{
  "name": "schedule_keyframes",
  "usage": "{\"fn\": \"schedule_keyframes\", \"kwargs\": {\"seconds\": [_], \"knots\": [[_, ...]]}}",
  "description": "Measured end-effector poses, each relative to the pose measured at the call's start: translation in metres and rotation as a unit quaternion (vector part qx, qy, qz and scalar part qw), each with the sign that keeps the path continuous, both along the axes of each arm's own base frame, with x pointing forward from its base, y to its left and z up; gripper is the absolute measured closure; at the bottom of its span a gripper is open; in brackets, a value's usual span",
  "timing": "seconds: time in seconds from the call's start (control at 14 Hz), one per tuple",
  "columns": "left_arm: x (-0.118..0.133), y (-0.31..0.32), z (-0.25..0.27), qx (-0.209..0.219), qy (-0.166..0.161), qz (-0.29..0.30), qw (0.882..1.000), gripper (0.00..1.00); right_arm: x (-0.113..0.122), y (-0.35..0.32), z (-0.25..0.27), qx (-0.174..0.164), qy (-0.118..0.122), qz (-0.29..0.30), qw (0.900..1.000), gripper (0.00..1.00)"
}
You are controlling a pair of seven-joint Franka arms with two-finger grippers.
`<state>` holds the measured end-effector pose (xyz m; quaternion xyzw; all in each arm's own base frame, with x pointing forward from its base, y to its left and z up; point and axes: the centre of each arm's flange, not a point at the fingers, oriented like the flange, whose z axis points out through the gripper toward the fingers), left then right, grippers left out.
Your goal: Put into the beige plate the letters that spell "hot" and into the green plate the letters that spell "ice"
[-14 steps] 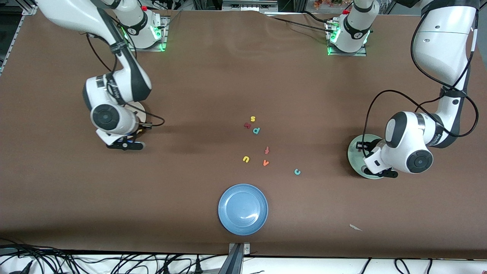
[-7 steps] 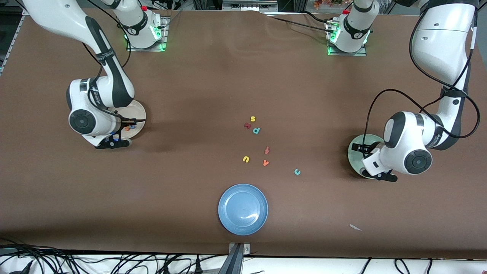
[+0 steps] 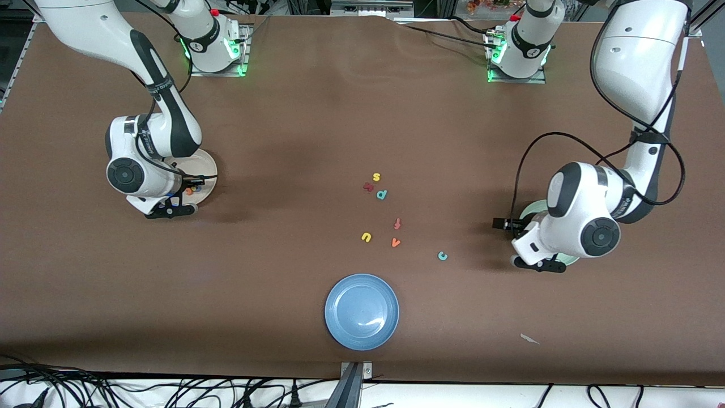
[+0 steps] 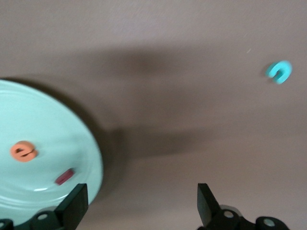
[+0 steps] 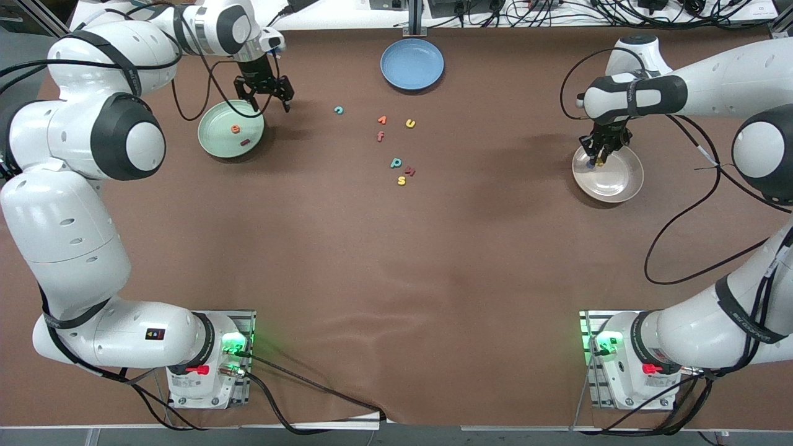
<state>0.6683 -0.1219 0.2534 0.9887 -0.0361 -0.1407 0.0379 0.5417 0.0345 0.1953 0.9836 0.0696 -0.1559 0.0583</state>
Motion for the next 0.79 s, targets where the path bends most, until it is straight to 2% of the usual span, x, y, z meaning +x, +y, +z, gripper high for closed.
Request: {"fn": "schedule_keyframes", "kwargs": {"seconds": [0.07, 0.29, 0.57, 0.79], "knots": [[0.000, -0.014, -0.001, 0.003, -0.010, 0.013, 1.000, 0.00, 0.000, -0.001, 0.000, 0.000, 0.000, 0.001, 1.000, 0.70], [0.000, -0.060, -0.008, 0.006, -0.042, 0.036, 0.998, 0.00, 0.003, -0.003, 0.004, 0.001, -0.007, 0.000, 1.000, 0.41], [0.003, -0.090, -0.019, 0.004, -0.080, 0.083, 0.993, 0.00, 0.024, -0.008, 0.056, 0.002, -0.052, -0.006, 0.999, 0.02], [0.007, -0.098, -0.024, 0.001, -0.102, 0.127, 0.987, 0.00, 0.035, -0.014, 0.118, 0.001, -0.077, -0.014, 0.997, 0.01]]}}
